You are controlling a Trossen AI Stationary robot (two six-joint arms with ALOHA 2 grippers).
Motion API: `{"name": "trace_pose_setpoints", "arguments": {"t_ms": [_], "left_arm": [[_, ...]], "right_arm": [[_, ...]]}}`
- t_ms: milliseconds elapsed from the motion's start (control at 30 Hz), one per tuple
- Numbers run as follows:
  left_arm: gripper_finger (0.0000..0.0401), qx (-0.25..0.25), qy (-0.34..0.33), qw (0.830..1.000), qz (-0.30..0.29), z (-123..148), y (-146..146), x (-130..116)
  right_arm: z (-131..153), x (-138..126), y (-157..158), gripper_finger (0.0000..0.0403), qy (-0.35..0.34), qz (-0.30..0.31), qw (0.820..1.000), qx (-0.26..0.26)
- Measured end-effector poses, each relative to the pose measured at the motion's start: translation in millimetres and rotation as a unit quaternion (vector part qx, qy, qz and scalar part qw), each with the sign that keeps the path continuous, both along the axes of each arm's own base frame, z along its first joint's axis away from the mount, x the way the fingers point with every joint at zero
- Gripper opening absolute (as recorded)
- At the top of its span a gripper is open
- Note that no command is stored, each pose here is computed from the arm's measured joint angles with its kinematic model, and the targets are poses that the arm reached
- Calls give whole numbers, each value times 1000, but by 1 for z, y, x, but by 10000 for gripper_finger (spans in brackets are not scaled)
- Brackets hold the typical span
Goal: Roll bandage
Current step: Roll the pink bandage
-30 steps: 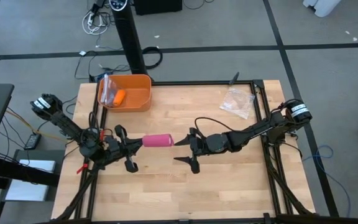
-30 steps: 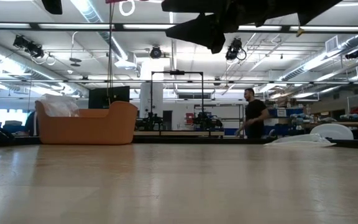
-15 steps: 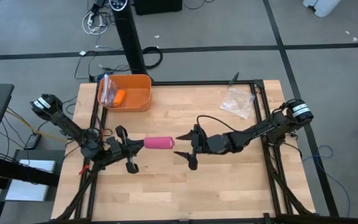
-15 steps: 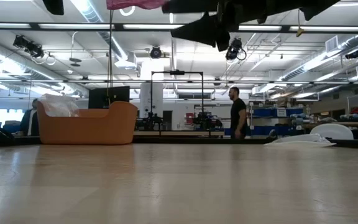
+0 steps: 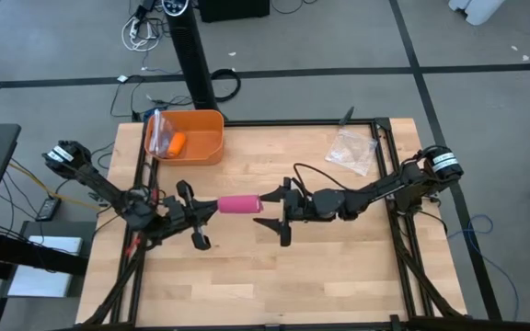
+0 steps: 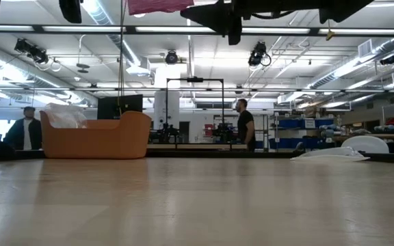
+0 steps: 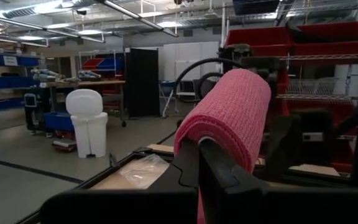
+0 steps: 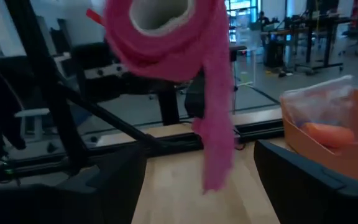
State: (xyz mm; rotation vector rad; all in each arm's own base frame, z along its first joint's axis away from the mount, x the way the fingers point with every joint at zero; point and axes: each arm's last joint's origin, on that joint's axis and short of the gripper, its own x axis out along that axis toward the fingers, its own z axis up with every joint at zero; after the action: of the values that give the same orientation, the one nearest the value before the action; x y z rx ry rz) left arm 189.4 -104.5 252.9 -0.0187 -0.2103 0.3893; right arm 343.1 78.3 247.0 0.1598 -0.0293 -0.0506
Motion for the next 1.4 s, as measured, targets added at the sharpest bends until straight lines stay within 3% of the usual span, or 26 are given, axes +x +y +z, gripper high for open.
{"name": "trace_pose_setpoints", "arguments": {"t_ms": [133,267,700,1067,1400], "left_arm": [[1,1,-1,1000,5,0,3,2],[1,4,-3,1000,9,0,7,4],[1,10,-22,999,28,4,20,10],[1,29,25,994,106,0,30,12],[1,67,86,988,107,-22,24,24]], "right_arm": [[0,2,-5,286,-4,2,1000,31],[1,3,-11,245,-9,-8,999,46],[1,3,-14,10,-11,-15,999,40],[10,0,-2,3,-54,6,997,53],[19,5,-15,2,-80,-10,994,76]]}}
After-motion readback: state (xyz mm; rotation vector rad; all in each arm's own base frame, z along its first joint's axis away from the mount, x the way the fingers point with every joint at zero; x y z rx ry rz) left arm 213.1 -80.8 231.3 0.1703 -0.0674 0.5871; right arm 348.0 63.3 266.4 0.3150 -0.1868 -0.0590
